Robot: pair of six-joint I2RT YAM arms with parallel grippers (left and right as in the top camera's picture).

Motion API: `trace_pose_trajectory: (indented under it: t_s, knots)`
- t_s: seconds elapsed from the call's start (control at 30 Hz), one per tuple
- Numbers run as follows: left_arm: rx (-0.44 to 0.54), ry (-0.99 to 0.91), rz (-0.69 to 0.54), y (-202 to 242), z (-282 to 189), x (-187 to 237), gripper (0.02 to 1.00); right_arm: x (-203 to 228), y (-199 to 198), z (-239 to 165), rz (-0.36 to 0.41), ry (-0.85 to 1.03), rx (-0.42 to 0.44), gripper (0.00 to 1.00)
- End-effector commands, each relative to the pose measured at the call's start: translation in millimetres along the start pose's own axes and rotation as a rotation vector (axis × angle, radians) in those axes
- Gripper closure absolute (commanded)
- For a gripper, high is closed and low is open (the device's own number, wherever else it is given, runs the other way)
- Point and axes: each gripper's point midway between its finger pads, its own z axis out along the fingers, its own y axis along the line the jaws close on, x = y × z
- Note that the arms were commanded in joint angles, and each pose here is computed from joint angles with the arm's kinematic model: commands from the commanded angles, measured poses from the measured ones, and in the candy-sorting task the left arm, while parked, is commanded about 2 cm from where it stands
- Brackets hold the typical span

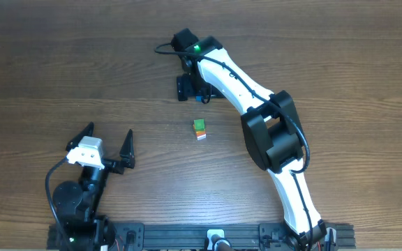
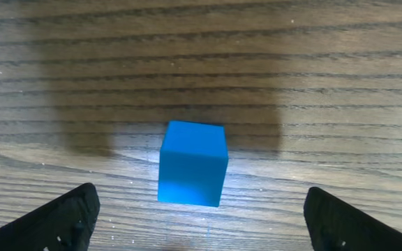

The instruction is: Stack Cubes

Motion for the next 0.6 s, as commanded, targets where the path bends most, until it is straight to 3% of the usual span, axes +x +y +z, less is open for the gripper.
trace_pose_trajectory:
  t_s: [0.03,0.33,0.5,0.6]
  knots:
    - [0.011,-0.003,0.020,-2.0,0.4,1.9,0.018,-2.6,-4.2,4.9,0.022,0.008,0.005,0.099]
    - [0.011,-0.003,0.020,-2.0,0.4,1.9,0.018,-1.4,-5.4,7.0,0.040,0.010,0.009,0.233]
    - [0.011,-0.003,0.020,-2.0,0.4,1.9,0.018,-2.3,-4.9,7.1,0.041,0.007,0.007,0.364]
    - [0.011,-0.003,0.020,-2.0,0.4,1.9,0.018,-2.9,-4.1,7.2,0.040,0.004,0.006,0.380]
